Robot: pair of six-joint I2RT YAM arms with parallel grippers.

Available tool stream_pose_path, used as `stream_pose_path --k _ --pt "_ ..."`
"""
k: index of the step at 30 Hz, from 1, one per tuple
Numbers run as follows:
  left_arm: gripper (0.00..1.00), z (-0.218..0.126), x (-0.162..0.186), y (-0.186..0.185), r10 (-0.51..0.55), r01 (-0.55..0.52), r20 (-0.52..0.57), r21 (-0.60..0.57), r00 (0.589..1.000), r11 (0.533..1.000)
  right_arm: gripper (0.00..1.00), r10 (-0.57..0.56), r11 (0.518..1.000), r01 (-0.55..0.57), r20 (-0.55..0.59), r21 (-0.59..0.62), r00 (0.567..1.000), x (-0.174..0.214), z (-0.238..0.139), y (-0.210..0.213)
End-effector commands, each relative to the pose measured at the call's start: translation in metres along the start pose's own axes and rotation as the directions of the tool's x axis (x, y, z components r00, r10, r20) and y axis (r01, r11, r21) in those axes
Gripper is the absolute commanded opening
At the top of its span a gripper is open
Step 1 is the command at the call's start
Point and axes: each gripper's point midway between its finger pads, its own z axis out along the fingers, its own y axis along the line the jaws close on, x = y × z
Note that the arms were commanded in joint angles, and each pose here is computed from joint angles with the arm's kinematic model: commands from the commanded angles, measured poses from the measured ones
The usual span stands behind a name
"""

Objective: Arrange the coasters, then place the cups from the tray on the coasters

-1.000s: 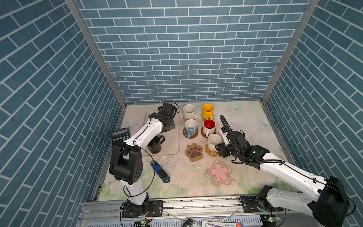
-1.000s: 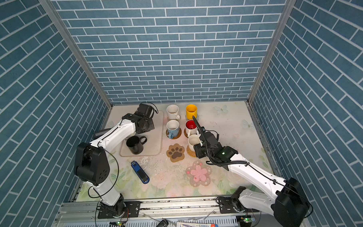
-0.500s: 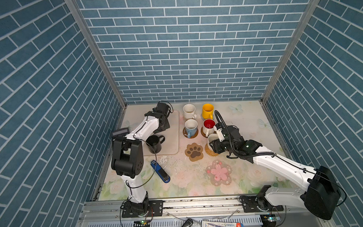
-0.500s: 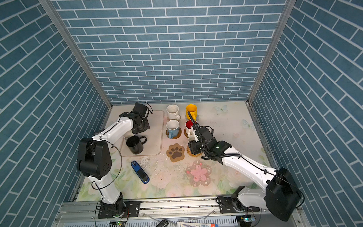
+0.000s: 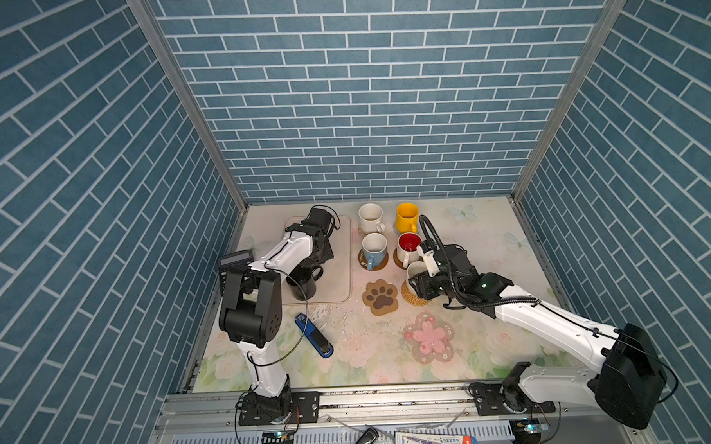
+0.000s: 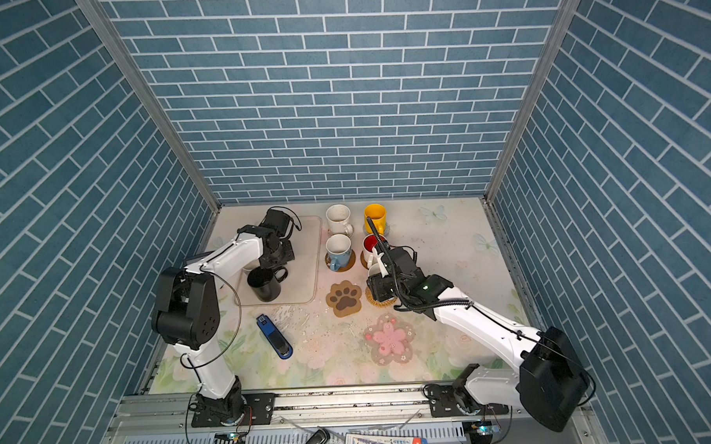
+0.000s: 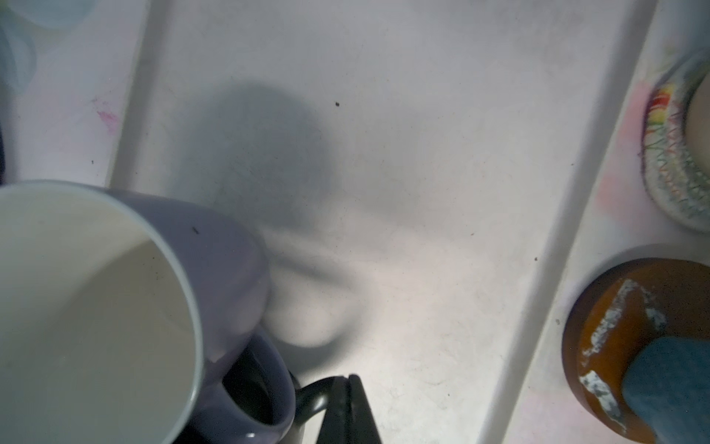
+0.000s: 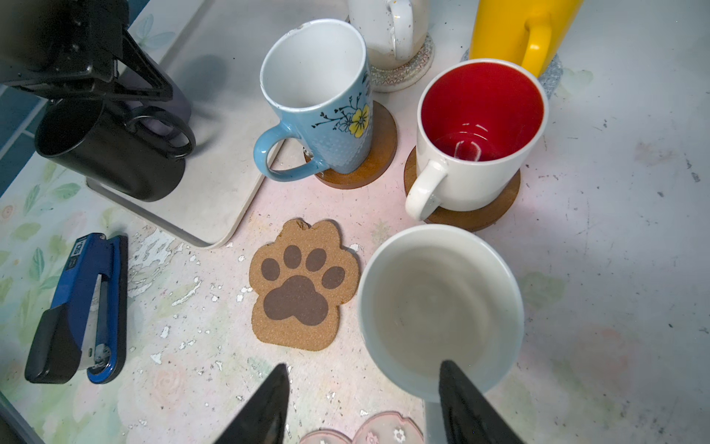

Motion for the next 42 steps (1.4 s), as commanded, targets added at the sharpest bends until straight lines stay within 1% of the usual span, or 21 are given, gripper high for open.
stream_pose_path --k 1,9,18,30,32,36,40,41,42 --pt "0.00 0.000 0.009 0.005 -0.004 0.004 -0.015 0.002 1.000 1.000 0.63 -0.022 1.000 0.023 0.038 -0.019 0.999 -0.014 -0.005 0.005" --pt "0.00 -0.007 0.020 -0.001 0.018 -0.018 -0.016 0.009 1.000 1.000 0.63 -0.023 1.000 0.023 0.035 -0.018 0.999 -0.011 -0.007 0.004" --pt "0.00 -0.007 0.042 -0.001 0.027 -0.027 -0.027 0.017 0.999 1.000 0.63 -0.024 1.000 0.025 0.043 -0.015 0.999 -0.010 -0.011 0.003" --pt "0.00 -0.024 0.065 -0.009 0.058 -0.058 0.000 0.047 0.998 0.997 0.64 -0.020 0.999 0.021 0.021 -0.026 1.000 -0.004 -0.007 0.004" --pt "0.00 -0.029 0.066 -0.010 0.054 -0.054 0.012 0.058 0.998 0.997 0.64 -0.022 0.999 0.023 0.031 -0.040 0.999 -0.005 -0.006 0.007" --pt "0.00 -0.050 0.060 -0.009 0.037 -0.043 0.061 0.088 0.997 0.995 0.66 -0.037 0.997 0.039 0.036 -0.070 0.999 -0.008 -0.005 0.013" --pt "0.00 -0.093 0.043 -0.003 0.005 -0.026 0.159 0.133 0.987 0.991 0.68 -0.075 0.991 0.073 -0.006 -0.109 0.997 -0.013 0.004 0.026" --pt "0.01 -0.107 0.039 -0.001 -0.002 -0.025 0.187 0.146 0.982 0.989 0.68 -0.086 0.990 0.084 -0.014 -0.111 0.996 -0.015 0.008 0.028" --pt "0.07 -0.118 0.035 0.001 -0.008 -0.026 0.211 0.157 0.978 0.987 0.69 -0.096 0.989 0.094 -0.019 -0.113 0.995 -0.017 0.011 0.031"
